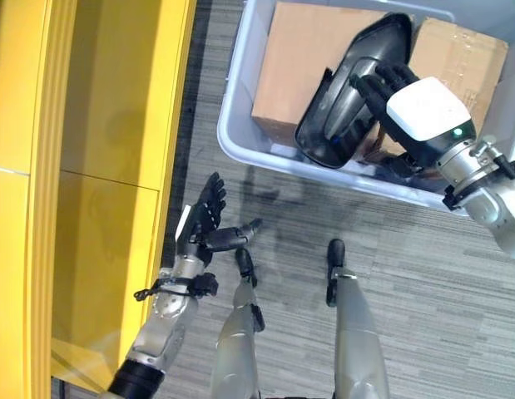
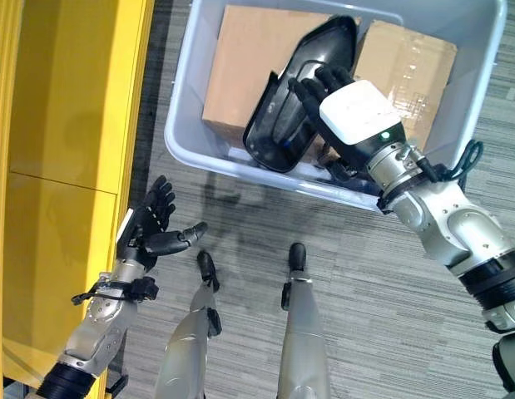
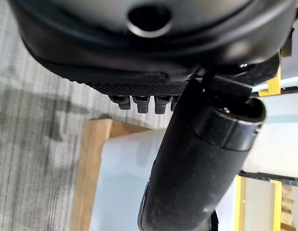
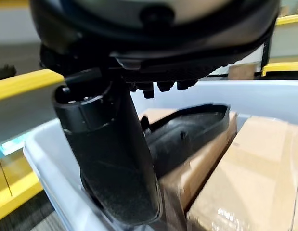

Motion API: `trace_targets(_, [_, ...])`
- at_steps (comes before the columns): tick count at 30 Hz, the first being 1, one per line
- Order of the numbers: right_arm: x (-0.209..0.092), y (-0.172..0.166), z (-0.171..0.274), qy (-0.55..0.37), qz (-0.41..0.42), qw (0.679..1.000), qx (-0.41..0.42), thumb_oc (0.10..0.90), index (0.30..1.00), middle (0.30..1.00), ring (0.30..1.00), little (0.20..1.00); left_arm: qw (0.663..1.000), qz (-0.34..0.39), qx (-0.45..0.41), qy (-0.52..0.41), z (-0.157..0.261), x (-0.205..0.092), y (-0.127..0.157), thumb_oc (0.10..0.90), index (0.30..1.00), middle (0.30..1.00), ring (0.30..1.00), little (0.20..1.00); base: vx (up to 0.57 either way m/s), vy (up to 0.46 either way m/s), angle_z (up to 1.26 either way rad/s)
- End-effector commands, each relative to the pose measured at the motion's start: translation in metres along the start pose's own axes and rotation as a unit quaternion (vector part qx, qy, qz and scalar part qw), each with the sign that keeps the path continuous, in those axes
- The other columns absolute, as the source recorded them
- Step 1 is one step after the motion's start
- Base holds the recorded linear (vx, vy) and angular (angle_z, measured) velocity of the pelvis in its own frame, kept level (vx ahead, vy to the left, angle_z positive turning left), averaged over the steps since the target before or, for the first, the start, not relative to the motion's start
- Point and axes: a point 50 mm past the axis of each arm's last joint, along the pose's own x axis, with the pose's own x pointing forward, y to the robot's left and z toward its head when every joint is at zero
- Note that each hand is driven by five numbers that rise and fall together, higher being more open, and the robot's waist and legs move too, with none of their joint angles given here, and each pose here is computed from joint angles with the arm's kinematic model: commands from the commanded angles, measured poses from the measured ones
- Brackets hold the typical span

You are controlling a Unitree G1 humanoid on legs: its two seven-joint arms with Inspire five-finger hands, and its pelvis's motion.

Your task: Move parts from the plastic box to the shelf.

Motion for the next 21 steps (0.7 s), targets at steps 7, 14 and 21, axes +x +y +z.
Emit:
trace_targets(7, [0.027,-0.056,0.001,-0.02,-0.107,0.992,-0.058,0.9,1.0,1.0,1.0,1.0,0.994,0.009,-0.019,-0.108,0.038,-0.003,0.002,0.9,1.0,1.0,1.0,1.0,0.0,0.0,0.0])
trace_targets(14, [0.031,-0.039,-0.009,0.002,-0.06,0.995,-0.078,0.9,1.0,1.0,1.0,1.0,0.994,0.018,-0.015,-0.11,0.038,-0.003,0.005,0.9,1.0,1.0,1.0,1.0,0.02,-0.003,0.06])
trace_targets(21, [0.04,-0.042,-0.035,0.039,-0.012,0.984,-0.173,0.9,1.0,1.0,1.0,1.0,0.992,0.025,-0.021,-0.12,0.042,-0.006,0.009,0.9,1.0,1.0,1.0,1.0,0.01,0.001,0.01])
